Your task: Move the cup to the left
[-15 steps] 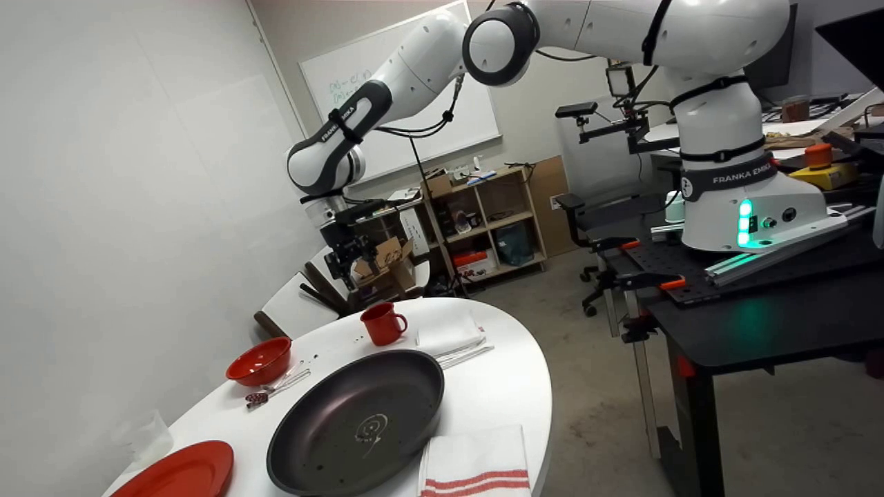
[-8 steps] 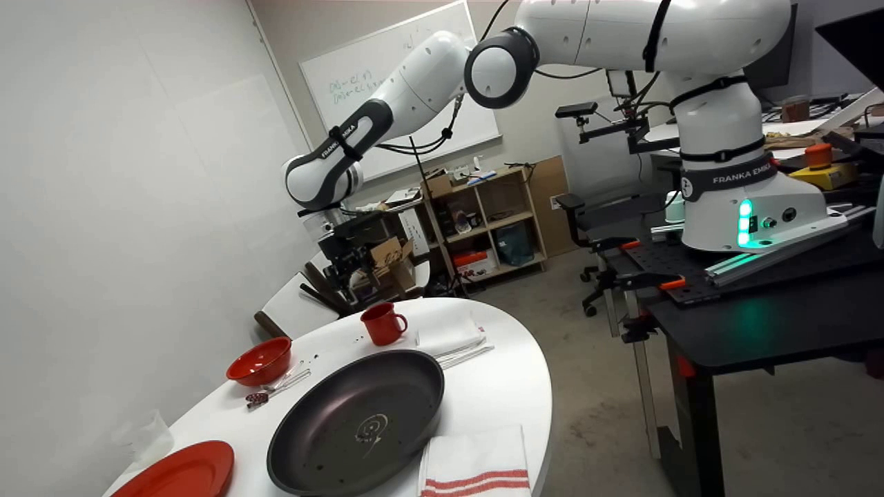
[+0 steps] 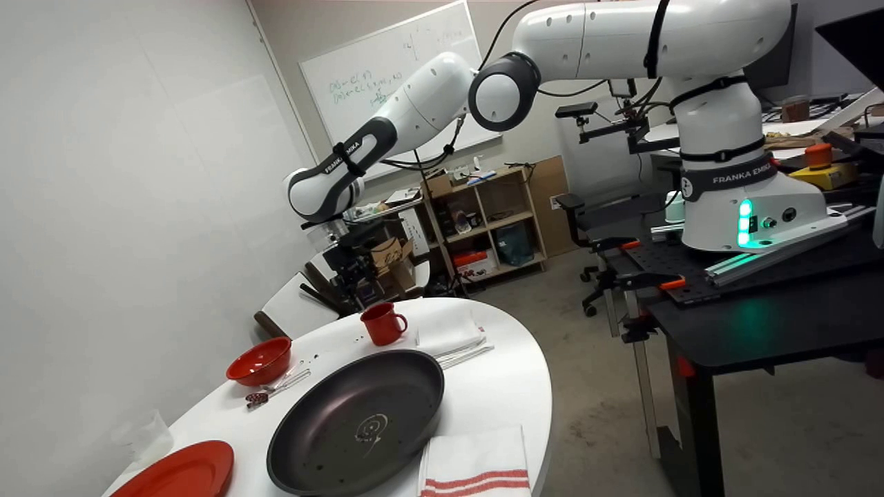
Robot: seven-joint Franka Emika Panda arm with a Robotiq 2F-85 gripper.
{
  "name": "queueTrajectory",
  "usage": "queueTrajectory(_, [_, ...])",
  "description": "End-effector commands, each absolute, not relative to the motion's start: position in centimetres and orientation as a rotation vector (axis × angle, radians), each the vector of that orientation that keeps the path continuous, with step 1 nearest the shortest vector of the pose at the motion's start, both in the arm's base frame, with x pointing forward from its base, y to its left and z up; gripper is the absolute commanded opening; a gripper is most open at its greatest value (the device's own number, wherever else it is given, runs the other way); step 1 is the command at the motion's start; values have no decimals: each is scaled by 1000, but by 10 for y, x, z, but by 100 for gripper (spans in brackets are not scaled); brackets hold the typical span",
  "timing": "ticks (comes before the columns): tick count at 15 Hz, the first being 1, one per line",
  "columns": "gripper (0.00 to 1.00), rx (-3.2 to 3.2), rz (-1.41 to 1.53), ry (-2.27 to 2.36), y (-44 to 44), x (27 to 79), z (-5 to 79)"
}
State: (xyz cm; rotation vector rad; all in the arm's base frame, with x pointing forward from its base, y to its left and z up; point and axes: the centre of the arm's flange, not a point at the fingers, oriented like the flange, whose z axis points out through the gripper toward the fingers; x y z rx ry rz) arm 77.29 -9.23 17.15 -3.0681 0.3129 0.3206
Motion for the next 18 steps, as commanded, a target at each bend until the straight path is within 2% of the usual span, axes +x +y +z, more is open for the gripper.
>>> queueTrajectory(1, [100,-3074,372,233,-103,823,151])
queueTrajectory(9, [100,-3093,458,90,-105,820,123])
queueTrajectory(18, [100,-3249,466,-109,-90,817,141])
